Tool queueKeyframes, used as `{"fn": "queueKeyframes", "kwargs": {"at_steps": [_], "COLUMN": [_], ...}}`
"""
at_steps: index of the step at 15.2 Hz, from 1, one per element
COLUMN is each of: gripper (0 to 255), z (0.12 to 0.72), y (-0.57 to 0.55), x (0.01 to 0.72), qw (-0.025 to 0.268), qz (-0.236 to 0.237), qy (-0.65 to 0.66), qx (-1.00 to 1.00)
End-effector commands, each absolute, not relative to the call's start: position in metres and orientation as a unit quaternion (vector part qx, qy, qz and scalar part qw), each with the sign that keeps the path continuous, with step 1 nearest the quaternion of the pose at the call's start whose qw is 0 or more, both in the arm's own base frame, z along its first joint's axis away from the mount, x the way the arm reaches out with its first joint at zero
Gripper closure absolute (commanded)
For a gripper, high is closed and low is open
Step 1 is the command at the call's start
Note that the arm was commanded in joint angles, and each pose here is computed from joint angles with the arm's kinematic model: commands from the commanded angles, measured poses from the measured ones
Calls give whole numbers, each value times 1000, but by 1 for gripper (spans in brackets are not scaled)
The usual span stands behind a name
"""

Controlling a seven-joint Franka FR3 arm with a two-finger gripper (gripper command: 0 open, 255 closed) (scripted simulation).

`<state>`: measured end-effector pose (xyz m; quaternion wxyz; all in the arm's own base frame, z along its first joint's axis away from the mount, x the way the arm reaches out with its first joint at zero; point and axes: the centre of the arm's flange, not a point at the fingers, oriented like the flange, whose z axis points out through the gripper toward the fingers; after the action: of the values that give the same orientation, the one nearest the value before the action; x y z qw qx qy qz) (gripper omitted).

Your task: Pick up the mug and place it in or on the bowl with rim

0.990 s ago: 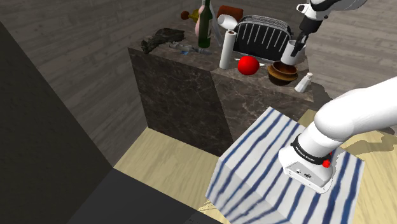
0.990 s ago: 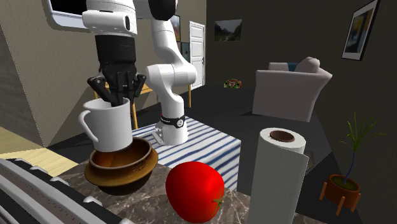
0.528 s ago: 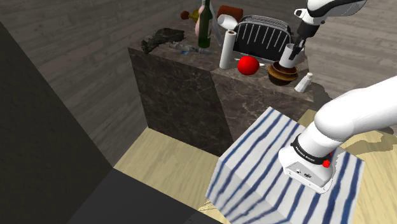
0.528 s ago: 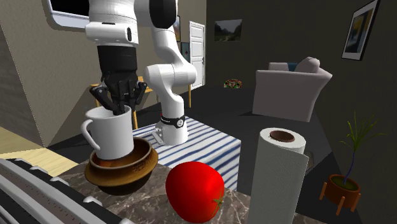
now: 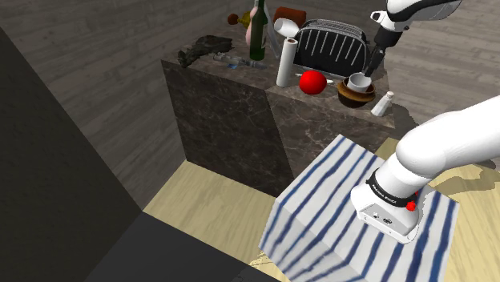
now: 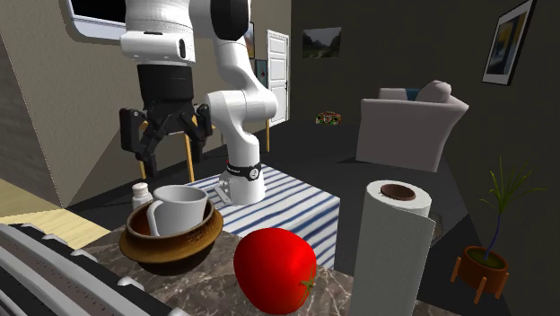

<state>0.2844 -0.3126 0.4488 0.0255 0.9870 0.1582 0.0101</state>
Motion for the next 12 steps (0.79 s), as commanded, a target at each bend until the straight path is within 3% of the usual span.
{"fn": "queueKeyframes", "kwargs": {"at_steps": [1, 5, 12], "gripper": [0, 0, 0], "z": [449, 499, 499], "y": [-313, -310, -310], "x": [284, 283, 283], "qw": [26, 26, 26], "qz": [10, 10, 10], "qy": [158, 158, 158], "qx": [987, 987, 987]}}
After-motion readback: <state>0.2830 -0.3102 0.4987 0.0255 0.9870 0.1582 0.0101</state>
